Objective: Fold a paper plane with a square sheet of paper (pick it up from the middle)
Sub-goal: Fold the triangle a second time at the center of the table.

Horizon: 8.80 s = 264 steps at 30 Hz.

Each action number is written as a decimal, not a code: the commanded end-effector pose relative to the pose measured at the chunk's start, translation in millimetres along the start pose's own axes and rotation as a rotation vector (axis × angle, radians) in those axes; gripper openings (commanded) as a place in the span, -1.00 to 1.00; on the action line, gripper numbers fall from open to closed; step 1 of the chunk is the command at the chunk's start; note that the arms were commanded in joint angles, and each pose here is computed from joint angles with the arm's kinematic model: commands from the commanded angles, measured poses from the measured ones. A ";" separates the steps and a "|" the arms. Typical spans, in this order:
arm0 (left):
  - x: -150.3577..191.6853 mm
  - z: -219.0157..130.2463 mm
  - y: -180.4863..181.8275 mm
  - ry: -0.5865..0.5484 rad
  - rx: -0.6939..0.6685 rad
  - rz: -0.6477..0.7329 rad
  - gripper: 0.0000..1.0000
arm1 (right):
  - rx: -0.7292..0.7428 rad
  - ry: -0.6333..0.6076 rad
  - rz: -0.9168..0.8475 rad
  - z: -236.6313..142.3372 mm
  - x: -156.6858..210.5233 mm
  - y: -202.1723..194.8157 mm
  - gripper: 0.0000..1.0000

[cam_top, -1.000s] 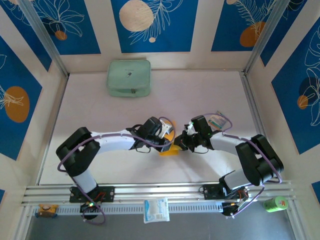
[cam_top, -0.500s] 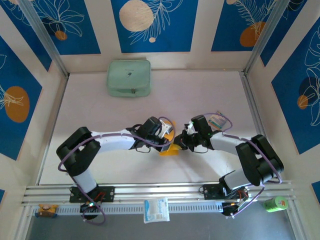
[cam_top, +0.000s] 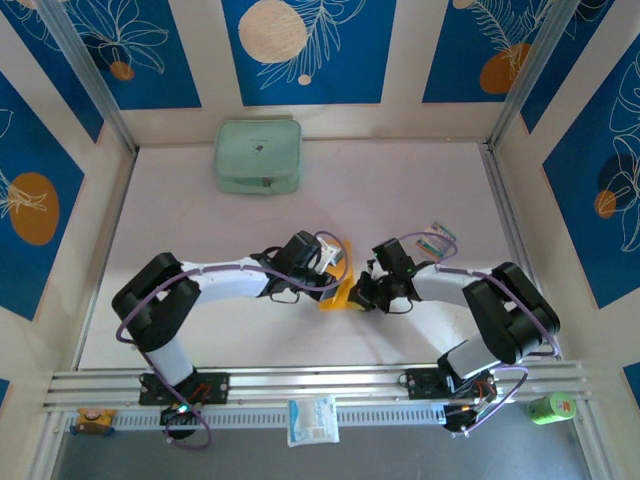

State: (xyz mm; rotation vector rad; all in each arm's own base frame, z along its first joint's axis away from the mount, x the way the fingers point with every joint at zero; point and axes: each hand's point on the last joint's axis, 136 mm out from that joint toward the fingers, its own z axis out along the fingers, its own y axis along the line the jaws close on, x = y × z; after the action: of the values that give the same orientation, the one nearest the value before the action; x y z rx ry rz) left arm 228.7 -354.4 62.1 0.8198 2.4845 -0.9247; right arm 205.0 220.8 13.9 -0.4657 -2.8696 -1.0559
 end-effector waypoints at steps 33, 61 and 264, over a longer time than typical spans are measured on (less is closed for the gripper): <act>2.8 -4.2 3.3 0.014 0.036 -0.021 -1.00 | 0.039 0.004 0.019 4.2 -12.8 -3.4 -0.88; 14.3 -3.7 25.3 0.132 -0.036 0.044 -1.00 | 0.121 -0.040 0.172 9.4 10.1 -17.0 -0.90; 33.8 11.2 64.9 0.237 -0.207 0.050 -1.00 | -0.165 -0.151 -0.047 -13.3 -56.6 36.9 -0.96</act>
State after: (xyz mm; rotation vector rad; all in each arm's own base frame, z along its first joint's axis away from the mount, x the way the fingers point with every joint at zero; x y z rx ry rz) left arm 253.4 -320.0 21.2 0.9314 2.6249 -0.6036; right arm 265.9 224.3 30.0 -0.5595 -2.9466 -1.3061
